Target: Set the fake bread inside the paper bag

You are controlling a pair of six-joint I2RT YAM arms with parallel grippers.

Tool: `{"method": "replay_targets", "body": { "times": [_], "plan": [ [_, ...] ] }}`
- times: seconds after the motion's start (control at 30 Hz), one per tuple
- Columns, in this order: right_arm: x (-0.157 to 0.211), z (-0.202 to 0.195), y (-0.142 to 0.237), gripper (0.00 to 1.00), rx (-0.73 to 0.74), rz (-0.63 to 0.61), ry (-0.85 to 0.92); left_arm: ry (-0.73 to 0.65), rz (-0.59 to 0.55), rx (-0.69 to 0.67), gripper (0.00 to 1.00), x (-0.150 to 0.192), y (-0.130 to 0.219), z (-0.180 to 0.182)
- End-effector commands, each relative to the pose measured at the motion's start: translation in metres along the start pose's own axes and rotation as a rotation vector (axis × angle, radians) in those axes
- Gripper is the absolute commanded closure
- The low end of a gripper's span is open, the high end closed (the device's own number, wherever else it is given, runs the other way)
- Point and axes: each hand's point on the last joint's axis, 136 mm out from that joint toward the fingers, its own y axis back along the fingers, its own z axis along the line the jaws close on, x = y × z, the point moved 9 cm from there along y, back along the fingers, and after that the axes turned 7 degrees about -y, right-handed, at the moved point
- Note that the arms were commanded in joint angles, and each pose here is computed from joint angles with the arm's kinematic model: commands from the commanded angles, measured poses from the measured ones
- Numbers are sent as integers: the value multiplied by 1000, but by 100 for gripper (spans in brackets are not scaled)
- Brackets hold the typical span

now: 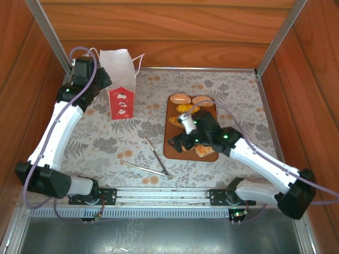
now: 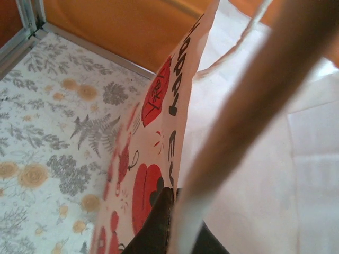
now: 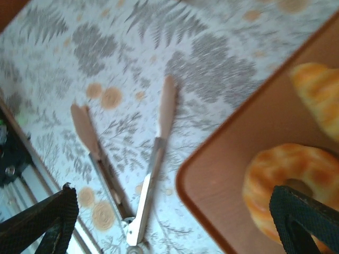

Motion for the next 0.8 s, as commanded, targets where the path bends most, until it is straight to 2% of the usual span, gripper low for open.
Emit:
{"method": "replay_targets", "body": {
  "times": [0.0, 0.33, 0.47, 0.77],
  "plan": [
    [8, 21, -23, 0, 55, 155, 92, 1, -37, 56, 100, 1, 24, 6],
    [39, 67, -82, 0, 153, 502, 324, 25, -90, 32, 100, 8, 49, 27],
    [52, 76, -99, 0, 148, 556, 370, 28, -99, 25, 100, 9, 52, 30],
    [60, 77, -125, 0, 180, 587, 396, 30, -103, 12, 100, 12, 54, 33]
  ]
}}
